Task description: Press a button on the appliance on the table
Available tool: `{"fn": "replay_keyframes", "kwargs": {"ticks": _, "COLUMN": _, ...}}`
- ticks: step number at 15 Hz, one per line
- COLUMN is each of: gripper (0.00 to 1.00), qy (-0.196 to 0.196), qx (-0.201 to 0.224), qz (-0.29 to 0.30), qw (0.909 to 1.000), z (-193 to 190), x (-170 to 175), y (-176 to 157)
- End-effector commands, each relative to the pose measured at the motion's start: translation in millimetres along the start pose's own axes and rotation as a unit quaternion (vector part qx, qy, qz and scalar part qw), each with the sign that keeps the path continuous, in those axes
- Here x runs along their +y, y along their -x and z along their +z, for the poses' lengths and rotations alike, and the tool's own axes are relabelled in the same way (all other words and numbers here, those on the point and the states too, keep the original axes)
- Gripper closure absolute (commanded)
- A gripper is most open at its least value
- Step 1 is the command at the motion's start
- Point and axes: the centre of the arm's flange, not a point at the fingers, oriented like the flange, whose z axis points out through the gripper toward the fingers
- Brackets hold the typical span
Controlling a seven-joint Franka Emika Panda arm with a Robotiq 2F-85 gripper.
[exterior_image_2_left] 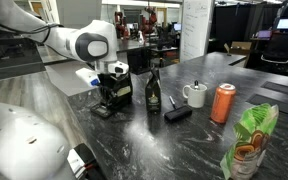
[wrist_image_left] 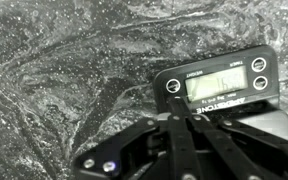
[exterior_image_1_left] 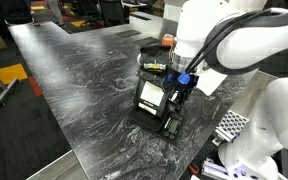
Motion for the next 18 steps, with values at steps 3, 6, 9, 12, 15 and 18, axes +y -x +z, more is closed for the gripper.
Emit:
{"fn": "replay_keyframes", "kwargs": {"ticks": 3, "gripper": 1.00, "qy": 0.006, "qx": -0.018, "qz": -0.038, "qw": 0.9991, "z": 26, "x": 8, "y": -2}}
{"fn": "replay_keyframes", "kwargs": {"ticks": 6, "gripper": 1.00, "qy": -0.004, "qx": -0.023, "qz": -0.057, "qw": 0.9981, "z": 27, "x": 2, "y": -1}}
{"fn": "replay_keyframes", "kwargs": {"ticks": 9, "gripper": 1.00, "qy": -0.018, "qx": -0.038, "qz": -0.056, "qw": 0.9975, "z": 29, "x": 0, "y": 0}}
{"fn": "replay_keyframes", "kwargs": {"ticks": 12, "gripper": 1.00, "qy": -0.019, "qx": -0.044, "qz": -0.050, "qw": 0.9976, "z": 33, "x": 0, "y": -1}}
{"fn": "replay_keyframes", "kwargs": {"ticks": 15, "gripper": 1.00, "qy": -0.008, "qx": -0.043, "qz": -0.044, "qw": 0.9981, "z": 37, "x": 0, "y": -3}}
{"fn": "replay_keyframes", "kwargs": {"ticks": 18, "gripper": 1.00, "qy": -0.013, "qx": -0.056, "qz": -0.049, "qw": 0.9972, "z": 44, "x": 0, "y": -10}}
